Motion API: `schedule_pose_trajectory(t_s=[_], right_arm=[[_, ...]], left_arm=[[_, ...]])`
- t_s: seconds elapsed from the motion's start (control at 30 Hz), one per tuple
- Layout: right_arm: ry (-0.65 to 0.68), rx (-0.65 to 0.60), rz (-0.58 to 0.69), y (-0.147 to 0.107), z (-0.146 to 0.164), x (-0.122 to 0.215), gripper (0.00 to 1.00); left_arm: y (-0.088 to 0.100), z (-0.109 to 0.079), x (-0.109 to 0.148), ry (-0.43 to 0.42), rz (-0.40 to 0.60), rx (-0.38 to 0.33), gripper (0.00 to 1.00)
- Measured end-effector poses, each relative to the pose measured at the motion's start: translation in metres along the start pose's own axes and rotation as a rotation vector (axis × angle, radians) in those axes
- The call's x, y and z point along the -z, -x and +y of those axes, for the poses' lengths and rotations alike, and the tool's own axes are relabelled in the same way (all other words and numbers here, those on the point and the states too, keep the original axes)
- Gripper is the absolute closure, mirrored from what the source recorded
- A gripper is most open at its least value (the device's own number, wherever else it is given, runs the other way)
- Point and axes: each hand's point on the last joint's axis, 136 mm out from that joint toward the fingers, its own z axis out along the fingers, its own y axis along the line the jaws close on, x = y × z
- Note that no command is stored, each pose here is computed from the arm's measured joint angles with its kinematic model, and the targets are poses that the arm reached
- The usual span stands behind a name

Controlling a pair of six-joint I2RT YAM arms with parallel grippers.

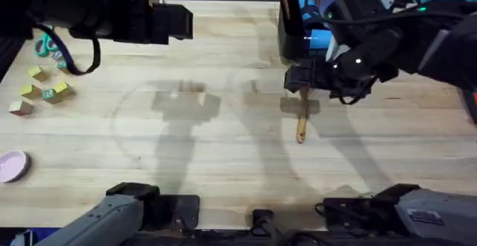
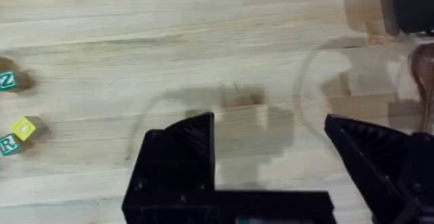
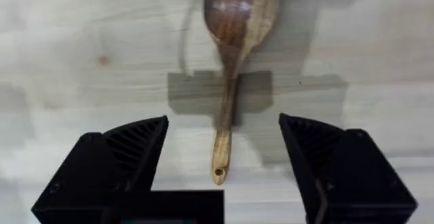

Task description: Pick up the spoon on the table one by one and put them onto the rack

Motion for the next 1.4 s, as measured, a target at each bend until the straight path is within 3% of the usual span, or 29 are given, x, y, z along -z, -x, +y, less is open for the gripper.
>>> schedule_pose_trajectory(t_s=[0.37, 0.93, 1.03, 1.2, 1.4], right_arm=[[-0.131, -0.223, -0.076, 0.014, -0.019, -0.012, 0.006], [-0.225, -0.195, 0.056, -0.009, -0.009, -0.068, 0.006], [-0.196, -0.203, 0.069, -0.008, -0.002, -0.07, 0.13], [-0.164, -0.21, 0.085, -0.009, 0.005, -0.072, 0.506], [-0.179, -0.207, 0.091, -0.011, 0.001, -0.071, 0.841]], left_arm=[[0.0, 0.0, 0.0, 0.0, 0.0, 0.0, 0.007], [0.0, 0.0, 0.0, 0.0, 0.0, -0.003, 0.007], [0.0, 0.0, 0.0, 0.0, 0.0, -0.003, 0.008], [0.0, 0.0, 0.0, 0.0, 0.0, -0.003, 0.007], [0.0, 0.0, 0.0, 0.0, 0.0, -0.003, 0.007]])
